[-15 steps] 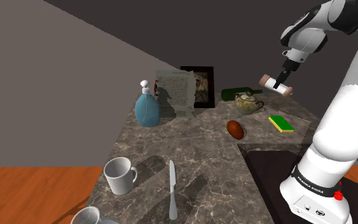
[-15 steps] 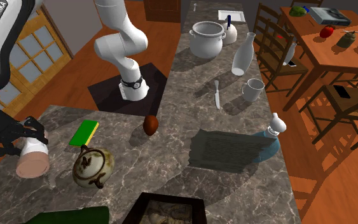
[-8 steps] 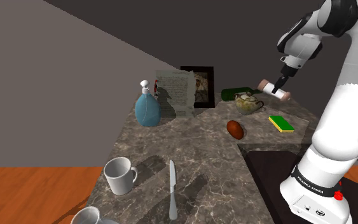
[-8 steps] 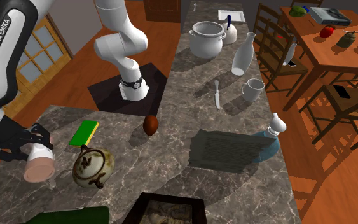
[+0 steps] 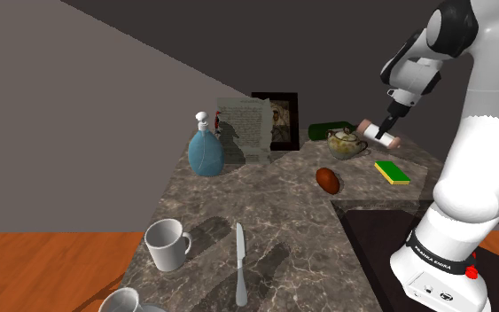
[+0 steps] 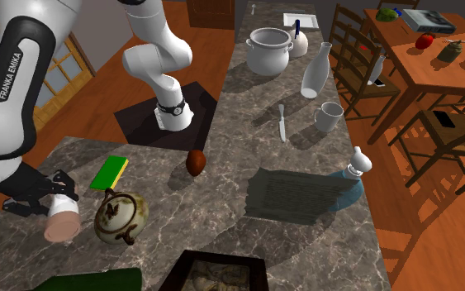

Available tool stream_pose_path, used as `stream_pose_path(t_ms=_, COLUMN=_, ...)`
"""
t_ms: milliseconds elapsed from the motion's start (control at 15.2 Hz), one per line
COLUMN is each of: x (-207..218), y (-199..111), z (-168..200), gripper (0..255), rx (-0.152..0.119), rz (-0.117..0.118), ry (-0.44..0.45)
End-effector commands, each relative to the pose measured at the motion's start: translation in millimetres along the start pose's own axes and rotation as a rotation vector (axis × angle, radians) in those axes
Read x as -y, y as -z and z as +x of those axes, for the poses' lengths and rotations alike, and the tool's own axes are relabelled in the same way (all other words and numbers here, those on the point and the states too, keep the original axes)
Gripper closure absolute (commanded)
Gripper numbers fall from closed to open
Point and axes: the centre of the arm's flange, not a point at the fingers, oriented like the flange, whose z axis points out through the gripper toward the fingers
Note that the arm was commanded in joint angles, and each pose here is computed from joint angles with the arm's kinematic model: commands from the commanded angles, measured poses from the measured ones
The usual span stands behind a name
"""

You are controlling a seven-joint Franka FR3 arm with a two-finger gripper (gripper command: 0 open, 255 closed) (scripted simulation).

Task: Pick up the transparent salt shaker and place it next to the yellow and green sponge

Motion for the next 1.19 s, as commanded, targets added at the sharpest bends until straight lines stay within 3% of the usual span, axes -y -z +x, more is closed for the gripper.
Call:
stream_pose_path(t_ms=0, x=-1, y=-9, z=-2, gripper=255, rx=-0.001, rz=0.000, ry=0.000)
stream_pose_path(t_ms=528, x=-7, y=-50, z=-11, gripper=255, rx=-0.001, rz=0.000, ry=0.000)
stream_pose_path(t_ms=1056, x=-7, y=-50, z=-11, gripper=255, rx=-0.001, rz=0.000, ry=0.000)
stream_pose_path(t_ms=1122, x=-7, y=-50, z=-11, gripper=0, rx=-0.001, rz=0.000, ry=0.000)
